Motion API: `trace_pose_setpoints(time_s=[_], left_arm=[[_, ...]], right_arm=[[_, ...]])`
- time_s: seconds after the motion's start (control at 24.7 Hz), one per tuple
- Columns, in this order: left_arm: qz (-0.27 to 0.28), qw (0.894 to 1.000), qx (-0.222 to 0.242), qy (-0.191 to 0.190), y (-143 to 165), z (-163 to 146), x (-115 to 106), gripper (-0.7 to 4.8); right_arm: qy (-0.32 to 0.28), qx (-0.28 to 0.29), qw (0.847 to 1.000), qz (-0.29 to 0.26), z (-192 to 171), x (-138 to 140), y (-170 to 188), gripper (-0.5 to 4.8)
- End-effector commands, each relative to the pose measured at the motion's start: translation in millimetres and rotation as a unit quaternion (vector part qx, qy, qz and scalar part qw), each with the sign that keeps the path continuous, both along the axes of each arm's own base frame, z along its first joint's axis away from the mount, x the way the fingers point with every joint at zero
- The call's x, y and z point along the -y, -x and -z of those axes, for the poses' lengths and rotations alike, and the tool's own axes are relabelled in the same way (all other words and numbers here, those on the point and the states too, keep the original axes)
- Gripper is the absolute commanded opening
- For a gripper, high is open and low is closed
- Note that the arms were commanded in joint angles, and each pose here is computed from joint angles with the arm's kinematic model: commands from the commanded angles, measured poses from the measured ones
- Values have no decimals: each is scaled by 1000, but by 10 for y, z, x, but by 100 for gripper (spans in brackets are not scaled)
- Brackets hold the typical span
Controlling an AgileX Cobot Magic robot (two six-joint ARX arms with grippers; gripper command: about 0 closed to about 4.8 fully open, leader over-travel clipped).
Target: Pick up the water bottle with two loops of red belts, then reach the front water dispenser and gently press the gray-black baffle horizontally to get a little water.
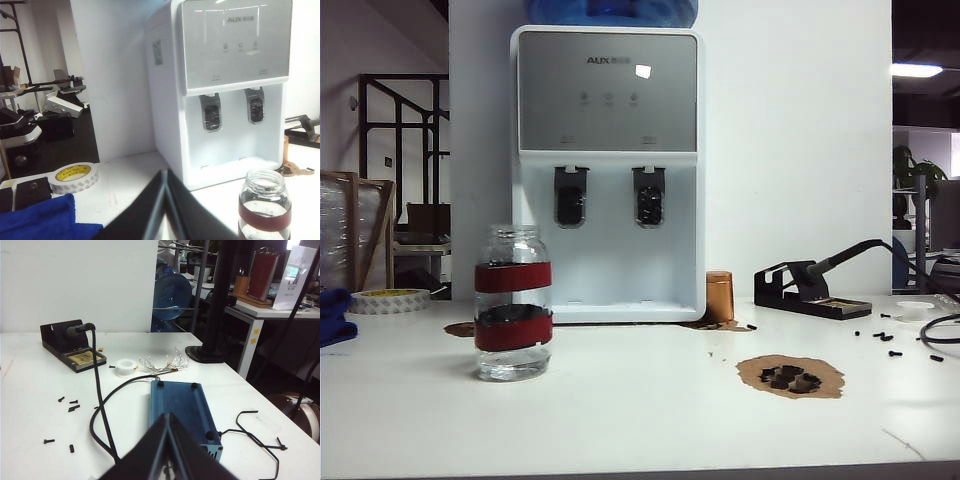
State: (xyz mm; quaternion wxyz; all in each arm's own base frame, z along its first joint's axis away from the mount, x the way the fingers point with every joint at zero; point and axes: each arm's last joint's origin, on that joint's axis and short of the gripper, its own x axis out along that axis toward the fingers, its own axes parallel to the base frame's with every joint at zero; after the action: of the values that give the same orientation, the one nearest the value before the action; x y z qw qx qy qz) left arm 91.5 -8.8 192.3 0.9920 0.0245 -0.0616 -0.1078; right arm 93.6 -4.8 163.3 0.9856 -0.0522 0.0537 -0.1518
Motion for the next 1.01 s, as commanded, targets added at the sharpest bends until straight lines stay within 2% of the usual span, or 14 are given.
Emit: trace_pose_setpoints(time_s=[0.04, 1.01], left_arm=[[2, 1000, 5, 2, 3, -12, 2, -5], [2, 1000, -9, 1, 0, 15, 1, -5]], right_arm=[[-2, 9, 1000, 2, -24, 0, 1, 3], [-2, 9, 1000, 1, -24, 0, 1, 3]])
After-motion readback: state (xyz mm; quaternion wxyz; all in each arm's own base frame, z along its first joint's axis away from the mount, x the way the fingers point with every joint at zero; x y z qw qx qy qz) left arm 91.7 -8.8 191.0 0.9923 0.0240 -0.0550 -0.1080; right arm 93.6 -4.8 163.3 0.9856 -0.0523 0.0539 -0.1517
